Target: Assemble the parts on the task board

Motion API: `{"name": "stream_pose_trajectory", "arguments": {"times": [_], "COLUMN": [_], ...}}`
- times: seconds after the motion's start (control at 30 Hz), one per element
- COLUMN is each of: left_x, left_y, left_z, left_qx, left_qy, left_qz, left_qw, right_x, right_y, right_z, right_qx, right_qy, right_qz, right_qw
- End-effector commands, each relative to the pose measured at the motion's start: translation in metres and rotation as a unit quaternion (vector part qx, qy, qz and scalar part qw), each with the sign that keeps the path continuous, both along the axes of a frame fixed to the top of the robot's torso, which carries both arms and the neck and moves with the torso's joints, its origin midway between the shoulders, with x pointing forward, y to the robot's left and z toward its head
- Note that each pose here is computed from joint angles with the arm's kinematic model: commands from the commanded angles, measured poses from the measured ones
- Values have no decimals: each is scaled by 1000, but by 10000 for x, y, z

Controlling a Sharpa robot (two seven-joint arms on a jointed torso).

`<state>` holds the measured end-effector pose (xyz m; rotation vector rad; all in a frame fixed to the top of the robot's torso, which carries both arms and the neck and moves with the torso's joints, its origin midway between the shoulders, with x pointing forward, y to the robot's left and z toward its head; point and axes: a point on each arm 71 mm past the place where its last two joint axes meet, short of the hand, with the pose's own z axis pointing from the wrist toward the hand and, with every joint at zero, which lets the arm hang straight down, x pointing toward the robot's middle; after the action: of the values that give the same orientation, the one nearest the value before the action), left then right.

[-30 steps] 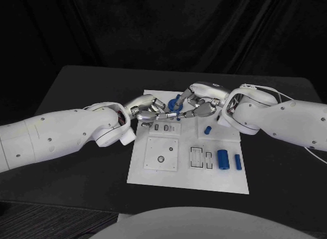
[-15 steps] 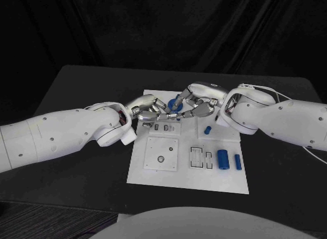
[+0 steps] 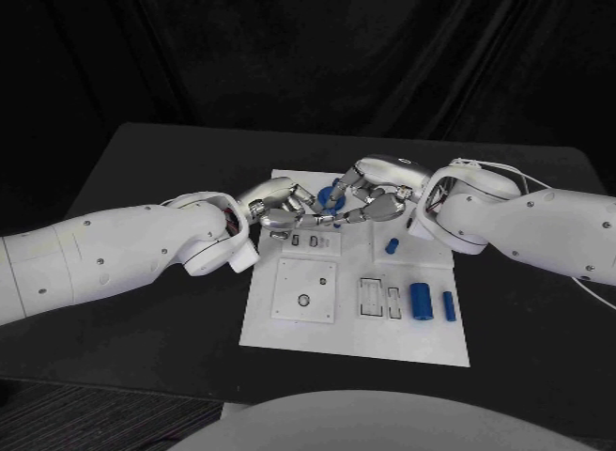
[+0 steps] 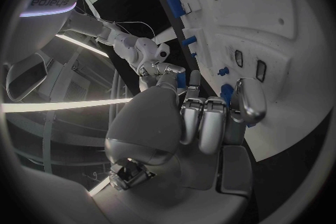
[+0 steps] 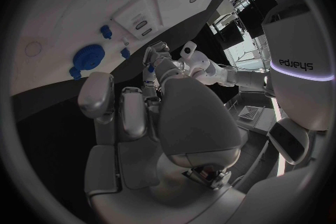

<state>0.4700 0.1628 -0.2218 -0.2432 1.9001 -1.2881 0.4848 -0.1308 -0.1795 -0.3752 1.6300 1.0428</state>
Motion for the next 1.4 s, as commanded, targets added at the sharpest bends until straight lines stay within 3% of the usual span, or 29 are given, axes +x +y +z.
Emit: {"name": "stream_pose_trajectory", "arguments": {"times": [0.03,1.4], "left_x": [-9,-5], "left_y": [-21,-43], "left_z": [11,-27], "left_qx": [-13,-9], "left_qy": [-5,5], "left_qz": [-8,-15], "left_qw": [1000,1000], "right_x": [-1,-14], "right_y": [-3,6], "right_z": [-17,-36], "right_qx": [-4,-24], "right_qy": [6,4], "right_qz": [-4,-1], "right_qw": [1000,1000]}}
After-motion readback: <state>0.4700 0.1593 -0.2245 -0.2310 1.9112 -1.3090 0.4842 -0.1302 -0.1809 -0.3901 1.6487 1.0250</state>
